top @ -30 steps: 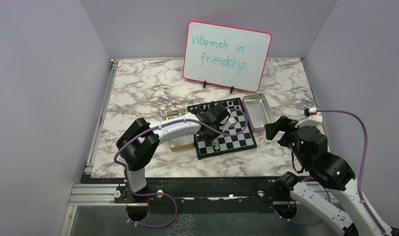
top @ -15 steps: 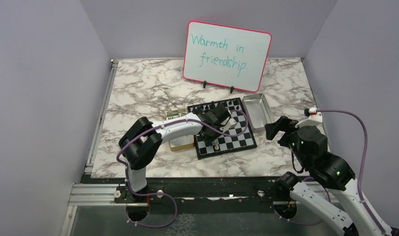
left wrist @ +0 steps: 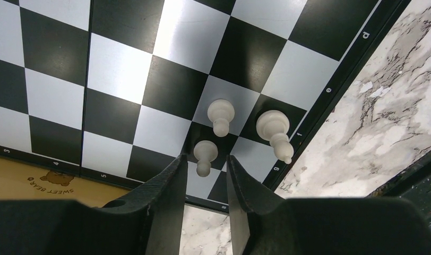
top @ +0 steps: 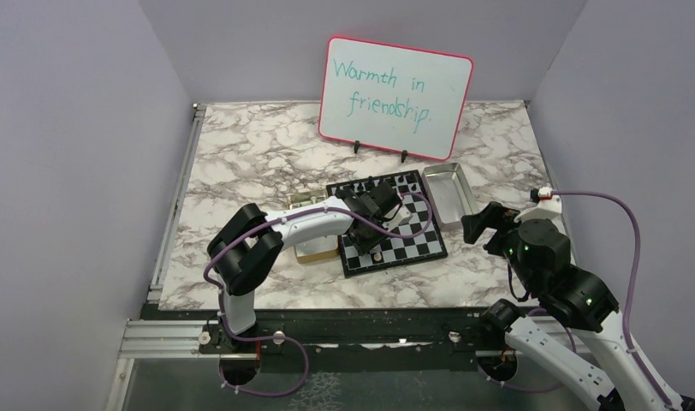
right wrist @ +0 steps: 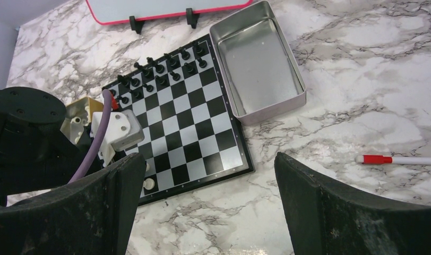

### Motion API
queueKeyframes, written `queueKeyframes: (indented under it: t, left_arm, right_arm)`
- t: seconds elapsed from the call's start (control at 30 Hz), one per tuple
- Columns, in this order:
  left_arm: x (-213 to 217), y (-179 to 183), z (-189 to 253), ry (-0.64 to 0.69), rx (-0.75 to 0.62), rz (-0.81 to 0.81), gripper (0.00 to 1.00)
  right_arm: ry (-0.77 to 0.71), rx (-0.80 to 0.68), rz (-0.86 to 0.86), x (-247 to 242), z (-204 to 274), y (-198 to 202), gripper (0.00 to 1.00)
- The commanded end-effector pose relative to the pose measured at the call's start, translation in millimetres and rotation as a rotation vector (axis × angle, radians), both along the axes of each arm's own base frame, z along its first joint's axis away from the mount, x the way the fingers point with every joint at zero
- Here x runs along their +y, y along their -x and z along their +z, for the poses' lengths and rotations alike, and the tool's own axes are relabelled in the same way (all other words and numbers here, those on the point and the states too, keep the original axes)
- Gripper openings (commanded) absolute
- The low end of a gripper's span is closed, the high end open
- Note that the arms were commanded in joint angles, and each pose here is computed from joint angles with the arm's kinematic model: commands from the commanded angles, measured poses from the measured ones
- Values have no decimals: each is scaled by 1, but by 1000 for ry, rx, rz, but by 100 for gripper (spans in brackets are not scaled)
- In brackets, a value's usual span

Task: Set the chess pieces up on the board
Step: Place the chess piece on the chessboard.

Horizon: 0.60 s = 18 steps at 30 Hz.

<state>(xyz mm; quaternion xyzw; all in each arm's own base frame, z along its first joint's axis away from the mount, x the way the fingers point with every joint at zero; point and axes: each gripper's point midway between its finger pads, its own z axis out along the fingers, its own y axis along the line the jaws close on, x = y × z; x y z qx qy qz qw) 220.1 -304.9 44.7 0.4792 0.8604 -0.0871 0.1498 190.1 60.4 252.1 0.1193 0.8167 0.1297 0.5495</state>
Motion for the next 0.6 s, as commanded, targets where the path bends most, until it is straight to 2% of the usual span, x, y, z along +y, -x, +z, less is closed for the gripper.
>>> queueKeyframes:
  t: [0.0,0.43,0.57]
  left_arm:
    - [-7,0,17,31,-23,-21,35]
    - [-11,-9,61,107,-108,-1,38]
    - [-8,-22,79,112,-184,40,38]
  right_arm:
    - [11,-11,-21,-4,2,0,96]
    - [16,3,-7,0,1,-3,96]
    - [15,12,24,5,1,-2,96]
